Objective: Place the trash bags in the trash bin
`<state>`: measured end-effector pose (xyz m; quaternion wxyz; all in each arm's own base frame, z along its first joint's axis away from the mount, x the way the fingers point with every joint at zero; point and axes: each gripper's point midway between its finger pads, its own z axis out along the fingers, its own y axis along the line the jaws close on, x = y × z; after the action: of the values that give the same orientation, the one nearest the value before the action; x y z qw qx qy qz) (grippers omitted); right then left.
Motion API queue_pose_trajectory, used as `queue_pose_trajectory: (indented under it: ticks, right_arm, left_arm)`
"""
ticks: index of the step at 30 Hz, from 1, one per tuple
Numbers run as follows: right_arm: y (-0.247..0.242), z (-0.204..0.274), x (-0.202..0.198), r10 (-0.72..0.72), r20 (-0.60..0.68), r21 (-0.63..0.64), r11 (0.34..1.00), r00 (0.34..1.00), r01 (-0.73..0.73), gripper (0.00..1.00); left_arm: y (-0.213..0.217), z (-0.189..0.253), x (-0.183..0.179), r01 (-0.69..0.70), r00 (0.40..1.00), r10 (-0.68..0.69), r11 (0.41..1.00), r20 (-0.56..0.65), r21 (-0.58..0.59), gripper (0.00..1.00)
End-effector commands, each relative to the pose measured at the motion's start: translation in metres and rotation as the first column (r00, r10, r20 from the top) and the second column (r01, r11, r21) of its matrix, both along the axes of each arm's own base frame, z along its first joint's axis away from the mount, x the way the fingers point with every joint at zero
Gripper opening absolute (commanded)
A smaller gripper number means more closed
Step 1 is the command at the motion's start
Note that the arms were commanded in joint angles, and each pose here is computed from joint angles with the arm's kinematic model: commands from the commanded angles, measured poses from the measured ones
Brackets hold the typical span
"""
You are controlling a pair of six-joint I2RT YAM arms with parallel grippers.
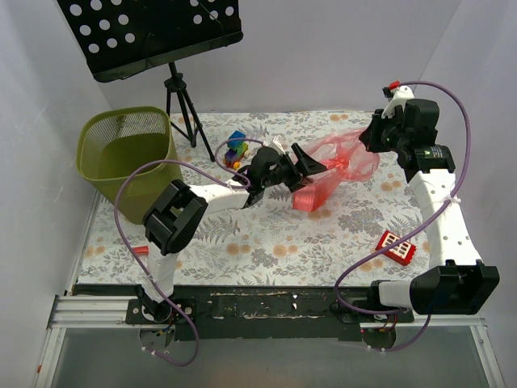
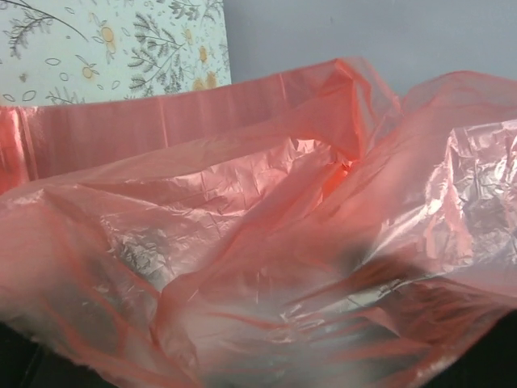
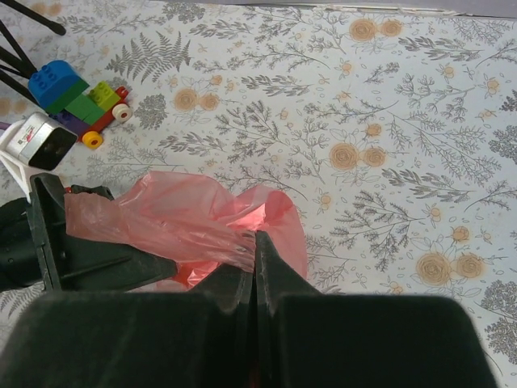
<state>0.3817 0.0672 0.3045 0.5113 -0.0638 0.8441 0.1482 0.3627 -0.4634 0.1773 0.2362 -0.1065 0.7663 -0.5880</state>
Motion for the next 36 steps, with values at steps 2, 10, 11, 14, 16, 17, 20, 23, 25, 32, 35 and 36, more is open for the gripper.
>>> queue_pose_trajectory:
  ticks: [2,10,11,14,16,17,20,23,25,32,35,36]
  right_arm:
    - [0.004,0.021,-0.001,0.012,0.069,0.031,0.999,0.998,-0.014,0.01]
    - [-0.002,0.022,-0.002,-0.008,0.072,0.023,1.000,0.997,0.006,0.01]
    - [-0.003,0.022,-0.002,-0.011,0.071,0.026,1.000,0.997,0.009,0.01]
    - [-0.007,0.022,-0.002,-0.019,0.071,0.031,0.999,0.997,0.017,0.01]
    - [-0.006,0.023,-0.002,-0.019,0.071,0.038,0.999,0.997,0.016,0.01]
    - [-0.006,0.021,-0.001,-0.020,0.067,0.039,0.999,0.998,0.017,0.01]
    - [-0.004,0.023,0.001,-0.013,0.070,0.043,0.999,0.997,0.010,0.01]
    - [-0.005,0.024,0.002,-0.013,0.070,0.042,0.999,0.997,0.010,0.01]
    - [-0.005,0.023,0.002,-0.014,0.066,0.042,0.999,0.998,0.011,0.01]
    - [-0.019,0.024,0.008,-0.055,0.072,0.044,0.998,0.996,0.052,0.01]
    - [-0.025,0.028,0.008,-0.065,0.082,0.037,0.997,0.994,0.062,0.01]
    - [-0.029,0.027,0.009,-0.073,0.087,0.023,0.997,0.994,0.071,0.01]
  left_arm:
    - [0.000,0.070,-0.024,0.089,0.983,-0.070,0.990,0.170,-0.109,0.79]
    - [-0.002,0.086,-0.027,0.098,0.976,-0.068,0.985,0.205,-0.141,0.85]
    - [-0.001,0.091,-0.026,0.095,0.974,-0.062,0.984,0.216,-0.148,0.92]
    - [0.008,0.107,-0.020,0.077,0.963,-0.033,0.985,0.269,-0.155,0.98]
    - [0.011,0.101,-0.020,0.082,0.965,-0.043,0.986,0.257,-0.142,0.98]
    - [0.010,0.096,-0.023,0.095,0.968,-0.059,0.986,0.245,-0.138,0.97]
    - [0.007,0.079,-0.032,0.110,0.973,-0.081,0.986,0.218,-0.125,0.92]
    - [0.003,0.070,-0.026,0.086,0.976,-0.062,0.990,0.208,-0.109,0.76]
    - [0.000,0.067,-0.019,0.081,0.972,-0.057,0.992,0.227,-0.098,0.68]
    - [0.002,0.064,-0.016,0.110,0.952,-0.096,0.993,0.290,-0.034,0.13]
    - [0.015,0.044,-0.012,0.086,0.951,-0.104,0.994,0.292,0.074,0.00]
    - [0.022,0.038,-0.012,0.086,0.944,-0.119,0.989,0.308,0.116,0.00]
